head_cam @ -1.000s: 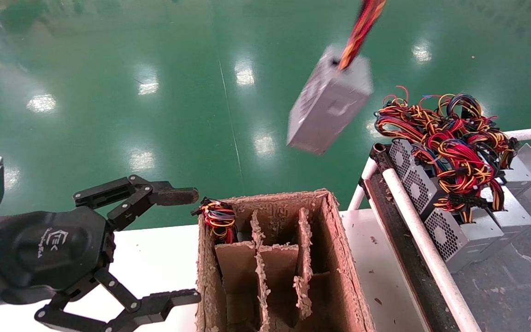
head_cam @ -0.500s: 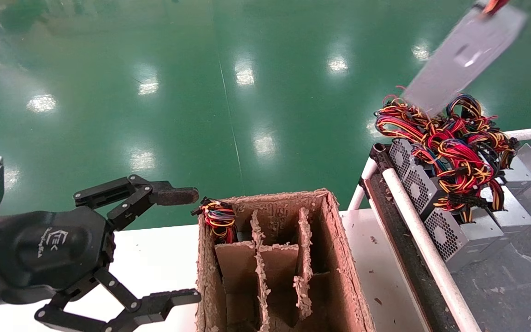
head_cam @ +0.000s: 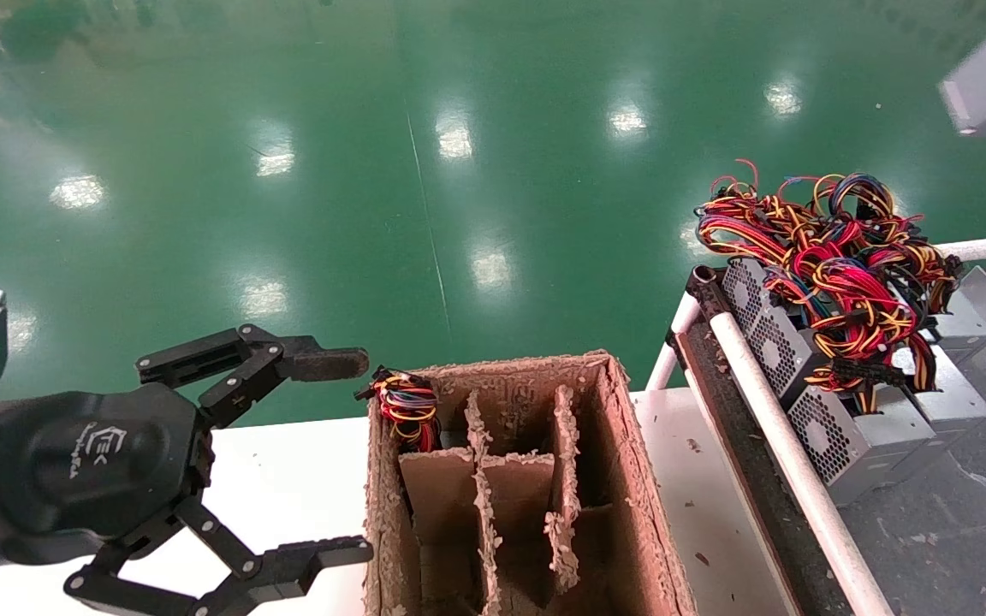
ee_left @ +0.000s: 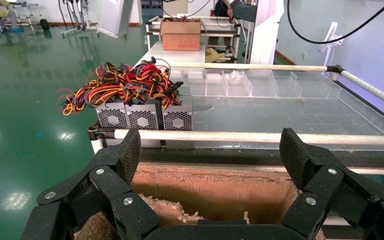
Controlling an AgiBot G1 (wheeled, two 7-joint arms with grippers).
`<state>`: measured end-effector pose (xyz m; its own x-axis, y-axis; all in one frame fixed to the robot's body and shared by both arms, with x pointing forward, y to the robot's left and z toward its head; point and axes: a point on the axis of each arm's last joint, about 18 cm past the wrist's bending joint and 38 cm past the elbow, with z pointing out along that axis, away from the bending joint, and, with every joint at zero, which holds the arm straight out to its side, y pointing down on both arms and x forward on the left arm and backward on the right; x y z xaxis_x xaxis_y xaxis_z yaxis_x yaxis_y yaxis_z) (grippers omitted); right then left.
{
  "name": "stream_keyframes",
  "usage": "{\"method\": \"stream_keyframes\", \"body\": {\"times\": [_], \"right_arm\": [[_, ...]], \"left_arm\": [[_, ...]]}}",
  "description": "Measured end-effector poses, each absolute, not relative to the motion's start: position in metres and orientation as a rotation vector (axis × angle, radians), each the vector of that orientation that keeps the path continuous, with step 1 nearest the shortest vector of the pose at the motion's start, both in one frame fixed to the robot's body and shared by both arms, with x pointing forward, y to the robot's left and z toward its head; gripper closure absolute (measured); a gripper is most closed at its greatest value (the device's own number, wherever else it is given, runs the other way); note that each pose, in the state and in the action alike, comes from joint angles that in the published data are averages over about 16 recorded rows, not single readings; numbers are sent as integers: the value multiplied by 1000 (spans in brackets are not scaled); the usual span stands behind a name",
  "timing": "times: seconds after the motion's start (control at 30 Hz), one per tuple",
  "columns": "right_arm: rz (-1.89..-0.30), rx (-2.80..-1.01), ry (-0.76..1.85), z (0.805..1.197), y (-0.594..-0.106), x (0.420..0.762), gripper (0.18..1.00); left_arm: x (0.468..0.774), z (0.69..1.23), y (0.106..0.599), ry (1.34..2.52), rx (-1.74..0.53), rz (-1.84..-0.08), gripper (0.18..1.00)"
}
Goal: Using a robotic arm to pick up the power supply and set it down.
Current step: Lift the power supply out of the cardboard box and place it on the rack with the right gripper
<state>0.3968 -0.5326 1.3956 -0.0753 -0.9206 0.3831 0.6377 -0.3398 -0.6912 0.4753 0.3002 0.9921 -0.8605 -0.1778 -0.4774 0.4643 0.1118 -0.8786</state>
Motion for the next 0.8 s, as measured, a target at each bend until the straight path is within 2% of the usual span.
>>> {"method": "stream_keyframes", "body": {"times": [0.43, 0.8], "right_arm": [[-1725, -1048, 558, 1338, -592, 382, 952], [-1584, -1211, 574, 1268, -609, 369, 952]], "left_arm": [[475, 992, 300, 1925, 278, -1799, 184], [475, 992, 300, 1925, 278, -1799, 184]]}}
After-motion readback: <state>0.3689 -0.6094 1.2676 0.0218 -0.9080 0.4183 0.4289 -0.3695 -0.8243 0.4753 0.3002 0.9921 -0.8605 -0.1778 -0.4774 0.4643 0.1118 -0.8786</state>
